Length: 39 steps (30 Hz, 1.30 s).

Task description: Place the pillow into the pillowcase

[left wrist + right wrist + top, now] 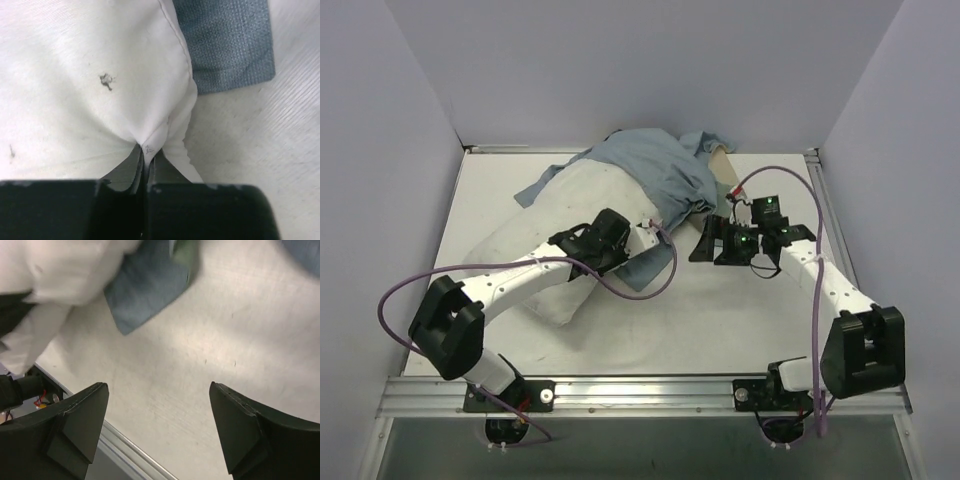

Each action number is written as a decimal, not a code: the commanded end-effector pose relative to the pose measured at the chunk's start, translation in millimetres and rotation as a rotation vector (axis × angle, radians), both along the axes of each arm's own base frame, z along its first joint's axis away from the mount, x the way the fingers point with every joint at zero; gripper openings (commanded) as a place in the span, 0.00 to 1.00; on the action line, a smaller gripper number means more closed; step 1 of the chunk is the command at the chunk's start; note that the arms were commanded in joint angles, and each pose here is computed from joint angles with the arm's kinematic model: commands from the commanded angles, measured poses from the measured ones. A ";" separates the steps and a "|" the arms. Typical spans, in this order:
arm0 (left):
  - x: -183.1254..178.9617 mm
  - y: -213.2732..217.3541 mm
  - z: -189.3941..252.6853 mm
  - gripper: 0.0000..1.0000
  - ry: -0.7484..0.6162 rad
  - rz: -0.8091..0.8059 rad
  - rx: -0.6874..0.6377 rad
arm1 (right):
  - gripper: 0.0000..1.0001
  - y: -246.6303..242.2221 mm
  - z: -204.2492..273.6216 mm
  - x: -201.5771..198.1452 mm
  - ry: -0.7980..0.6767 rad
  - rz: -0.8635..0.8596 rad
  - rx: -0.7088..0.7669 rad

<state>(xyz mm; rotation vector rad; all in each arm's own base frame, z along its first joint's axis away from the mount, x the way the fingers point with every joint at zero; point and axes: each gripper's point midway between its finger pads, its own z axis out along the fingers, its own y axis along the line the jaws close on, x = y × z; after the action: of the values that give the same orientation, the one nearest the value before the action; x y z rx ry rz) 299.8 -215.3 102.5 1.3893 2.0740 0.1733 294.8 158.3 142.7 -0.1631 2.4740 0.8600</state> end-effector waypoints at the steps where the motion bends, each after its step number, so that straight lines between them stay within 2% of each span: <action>1: -13.0 -37.8 51.0 0.00 0.094 -0.062 -0.256 | 0.86 7.6 -44.2 -10.3 0.075 -0.032 0.032; 5: -31.1 -43.0 64.3 0.00 0.191 -0.099 -0.328 | 0.91 19.1 -72.9 16.9 0.083 -0.083 0.033; 8: -32.9 -49.8 81.3 0.00 0.220 -0.106 -0.393 | 0.92 27.0 -72.9 43.1 0.048 -0.083 0.033; 10: -26.0 -47.1 86.5 0.00 0.249 -0.061 -0.430 | 0.92 30.6 -82.5 62.4 0.010 -0.098 0.018; 14: -10.2 -53.7 109.6 0.00 0.296 0.007 -0.554 | 0.89 40.8 -116.9 78.3 0.068 -0.127 -0.001; 16: -3.4 -60.6 124.1 0.00 0.286 0.004 -0.599 | 0.66 60.2 -118.4 77.6 0.070 -0.080 0.043; 17: -0.3 -64.4 124.2 0.00 0.297 0.019 -0.612 | 0.33 67.5 -120.3 77.4 0.087 -0.058 0.058; 18: 4.5 -66.9 129.2 0.00 0.285 0.038 -0.632 | 0.13 74.7 -117.2 71.4 0.105 -0.024 0.080; 19: 16.9 -71.6 136.2 0.00 0.246 0.053 -0.668 | 0.00 91.0 -107.3 53.6 0.146 0.054 0.140; 20: 23.3 -74.8 137.3 0.00 0.234 0.087 -0.690 | 0.00 101.0 -75.4 44.9 0.106 0.103 0.196; 21: 34.0 -77.9 130.4 0.00 0.211 0.126 -0.688 | 0.00 108.1 -60.6 22.7 0.147 0.121 0.254; 22: 54.9 -82.9 138.1 0.00 0.119 0.159 -0.709 | 0.00 121.8 -29.2 -8.8 0.184 0.231 0.369; 23: 69.3 -88.7 127.4 0.00 0.104 0.202 -0.704 | 0.00 135.7 24.1 -44.1 0.141 0.333 0.453; 25: 100.7 -96.7 139.7 0.00 0.009 0.273 -0.754 | 0.00 136.0 61.2 -107.1 0.238 0.451 0.558; 26: 107.5 -100.3 134.8 0.00 -0.003 0.296 -0.754 | 0.00 130.5 87.1 -130.7 0.188 0.506 0.593; 28: 119.9 -101.0 114.0 0.00 -0.021 0.347 -0.731 | 0.00 117.7 78.2 -154.6 0.256 0.549 0.590; 30: 115.3 -89.5 78.6 0.00 0.006 0.410 -0.690 | 0.00 101.6 61.2 -155.0 0.283 0.543 0.550; 31: 110.1 -85.9 68.6 0.00 0.022 0.425 -0.682 | 0.00 94.2 51.8 -159.4 0.303 0.549 0.517; 32: 93.0 -79.5 37.7 0.00 0.091 0.445 -0.652 | 0.00 90.6 43.4 -156.0 0.323 0.535 0.502; 34: 74.2 -75.0 29.1 0.00 0.141 0.447 -0.671 | 0.00 80.4 36.9 -154.5 0.373 0.498 0.494; 35: 62.1 -75.9 32.3 0.00 0.173 0.432 -0.704 | 0.16 77.4 35.6 -152.3 0.342 0.509 0.478; 36: 37.0 -80.8 14.5 0.00 0.268 0.378 -0.705 | 0.27 73.7 32.3 -149.8 0.334 0.493 0.451; 37: 26.2 -80.8 11.4 0.00 0.287 0.367 -0.699 | 0.35 68.9 31.2 -151.9 0.355 0.480 0.440; 38: 16.0 -82.2 18.2 0.08 0.297 0.337 -0.715 | 0.56 66.4 35.2 -146.9 0.312 0.493 0.423; 39: -6.3 -86.0 12.9 0.18 0.381 0.271 -0.717 | 0.62 61.8 37.4 -144.5 0.288 0.497 0.402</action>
<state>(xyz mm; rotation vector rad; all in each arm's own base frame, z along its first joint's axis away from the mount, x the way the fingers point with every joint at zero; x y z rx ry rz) 314.3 -298.6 110.7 0.7057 2.3036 -0.5887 172.7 228.2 147.2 -0.3994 2.5584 1.5720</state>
